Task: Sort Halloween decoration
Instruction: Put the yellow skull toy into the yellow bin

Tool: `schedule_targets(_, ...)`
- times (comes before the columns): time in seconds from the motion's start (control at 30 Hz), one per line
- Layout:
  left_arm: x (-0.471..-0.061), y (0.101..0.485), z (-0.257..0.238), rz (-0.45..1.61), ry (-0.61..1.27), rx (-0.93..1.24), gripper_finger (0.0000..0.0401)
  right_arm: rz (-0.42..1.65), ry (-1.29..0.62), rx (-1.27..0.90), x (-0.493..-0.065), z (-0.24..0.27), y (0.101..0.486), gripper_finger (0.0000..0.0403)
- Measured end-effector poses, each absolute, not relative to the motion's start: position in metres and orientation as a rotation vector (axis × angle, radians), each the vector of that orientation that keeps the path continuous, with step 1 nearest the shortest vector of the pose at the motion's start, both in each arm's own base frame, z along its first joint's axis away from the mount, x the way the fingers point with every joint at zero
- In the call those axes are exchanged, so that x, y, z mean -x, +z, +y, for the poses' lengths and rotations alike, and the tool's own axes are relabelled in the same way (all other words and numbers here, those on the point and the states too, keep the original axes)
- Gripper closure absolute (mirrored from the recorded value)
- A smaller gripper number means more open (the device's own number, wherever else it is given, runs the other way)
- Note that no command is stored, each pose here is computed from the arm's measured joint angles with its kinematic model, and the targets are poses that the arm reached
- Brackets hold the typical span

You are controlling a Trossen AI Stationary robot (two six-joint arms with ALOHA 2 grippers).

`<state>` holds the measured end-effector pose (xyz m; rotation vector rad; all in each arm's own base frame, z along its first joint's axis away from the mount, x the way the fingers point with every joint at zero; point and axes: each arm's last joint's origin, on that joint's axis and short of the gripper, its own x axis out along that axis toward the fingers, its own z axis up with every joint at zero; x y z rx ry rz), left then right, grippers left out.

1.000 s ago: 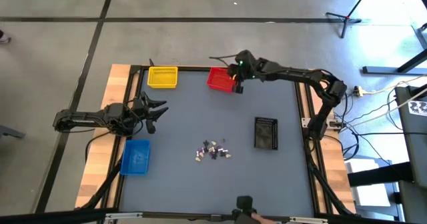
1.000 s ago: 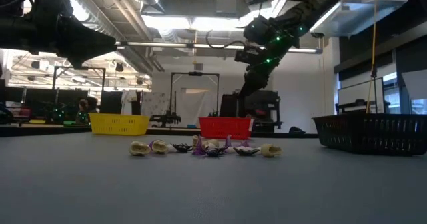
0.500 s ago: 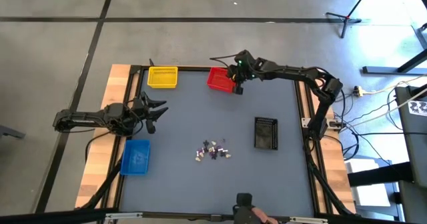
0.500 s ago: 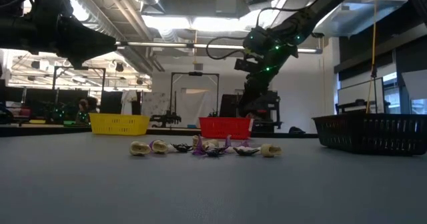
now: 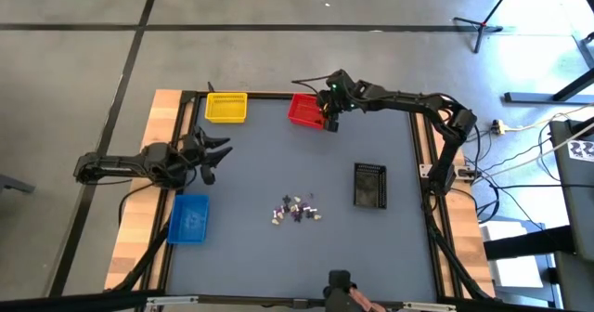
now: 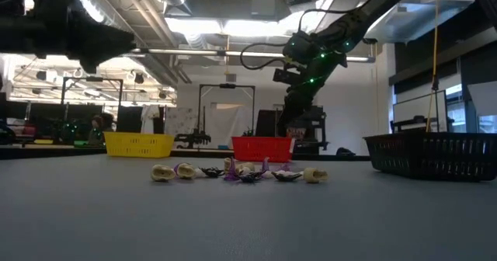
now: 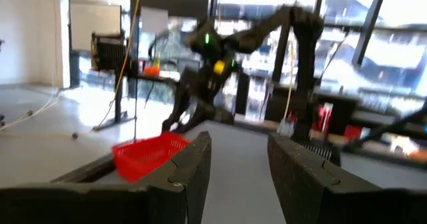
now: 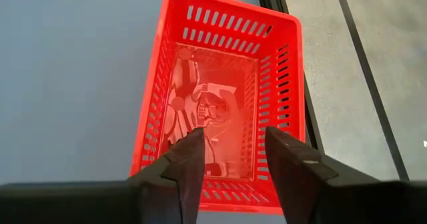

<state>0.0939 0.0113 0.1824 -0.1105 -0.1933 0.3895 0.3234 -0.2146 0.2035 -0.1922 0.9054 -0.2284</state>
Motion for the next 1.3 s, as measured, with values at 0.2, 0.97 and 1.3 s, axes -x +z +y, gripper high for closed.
schedule_targets(0.2,-0.096,0.192,0.009,-0.284,0.305,0.118,0.0259,0.905,-0.204,0.210,-0.330,-0.204,0.203,0.0242)
schedule_targets(0.97,-0.181,0.208,-0.035,0.181,0.066,0.028,0.0264,1.032,-0.048,0.320,-0.363,-0.128,0.219,0.0242)
schedule_targets(1.3,-0.221,0.200,-0.076,0.325,-0.061,-0.032,0.0264,1.108,-0.053,0.233,-0.359,-0.119,0.215,0.0242)
